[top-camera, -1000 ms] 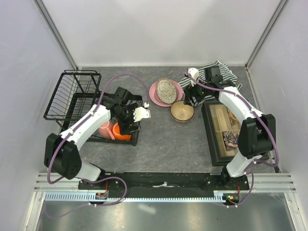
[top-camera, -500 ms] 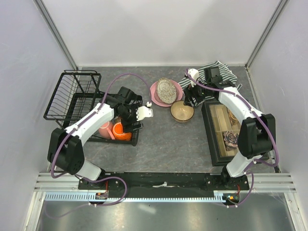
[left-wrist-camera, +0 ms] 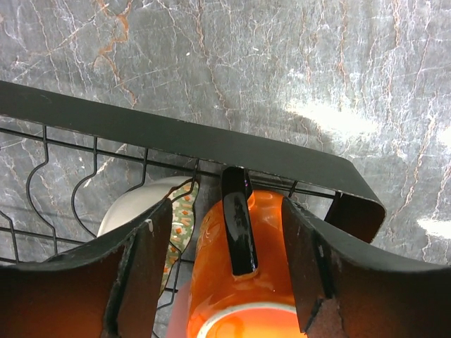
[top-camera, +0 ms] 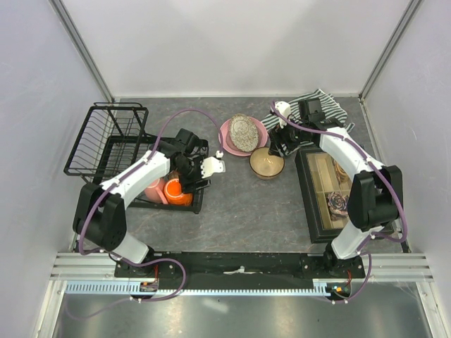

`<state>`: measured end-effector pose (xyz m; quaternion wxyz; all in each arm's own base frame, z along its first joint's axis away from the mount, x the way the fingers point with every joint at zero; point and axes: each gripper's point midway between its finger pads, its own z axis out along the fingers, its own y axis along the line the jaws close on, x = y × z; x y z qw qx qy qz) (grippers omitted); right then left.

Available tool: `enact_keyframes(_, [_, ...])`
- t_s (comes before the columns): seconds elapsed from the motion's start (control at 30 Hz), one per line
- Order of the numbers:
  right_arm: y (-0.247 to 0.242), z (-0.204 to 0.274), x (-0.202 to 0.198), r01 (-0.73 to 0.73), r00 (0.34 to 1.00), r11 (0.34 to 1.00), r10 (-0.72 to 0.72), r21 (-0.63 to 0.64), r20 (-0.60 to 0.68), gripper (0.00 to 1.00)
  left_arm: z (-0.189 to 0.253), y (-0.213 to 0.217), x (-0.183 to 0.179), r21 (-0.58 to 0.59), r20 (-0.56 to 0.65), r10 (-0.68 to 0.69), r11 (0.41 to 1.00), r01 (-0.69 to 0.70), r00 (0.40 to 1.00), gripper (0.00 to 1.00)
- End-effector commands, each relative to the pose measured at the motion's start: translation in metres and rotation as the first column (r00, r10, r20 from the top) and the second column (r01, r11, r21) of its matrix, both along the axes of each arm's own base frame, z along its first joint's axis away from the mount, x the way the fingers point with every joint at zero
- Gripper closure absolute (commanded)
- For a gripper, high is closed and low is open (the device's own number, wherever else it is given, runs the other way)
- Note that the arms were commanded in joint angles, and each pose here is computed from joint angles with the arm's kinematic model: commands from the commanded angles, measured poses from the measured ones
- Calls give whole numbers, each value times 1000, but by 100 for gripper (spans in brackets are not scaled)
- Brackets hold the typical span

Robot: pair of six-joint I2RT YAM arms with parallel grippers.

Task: Unload the mixed dishes from the dish rack
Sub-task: Pick up the cup from the dish rack.

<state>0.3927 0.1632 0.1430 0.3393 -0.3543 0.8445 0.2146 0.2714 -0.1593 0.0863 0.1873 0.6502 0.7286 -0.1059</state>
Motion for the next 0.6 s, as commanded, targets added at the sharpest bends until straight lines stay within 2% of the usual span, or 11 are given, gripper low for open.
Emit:
enact_keyframes(0.0, [4, -2, 2, -15, 1000, 1000, 15, 23, 1, 23, -6, -7, 2, -20, -8, 7, 1000, -7, 1000, 34])
enact_keyframes(0.17, [4, -5, 2, -16, 1000, 1000, 16, 22, -7, 22, -11, -7, 4, -9, -17, 12, 1000, -13, 1000, 37])
enact_keyframes(0.57, [4, -9, 1, -17, 1000, 1000, 18, 24, -19, 23, -21, -6, 10, 18, -8, 17, 1000, -17, 1000, 37])
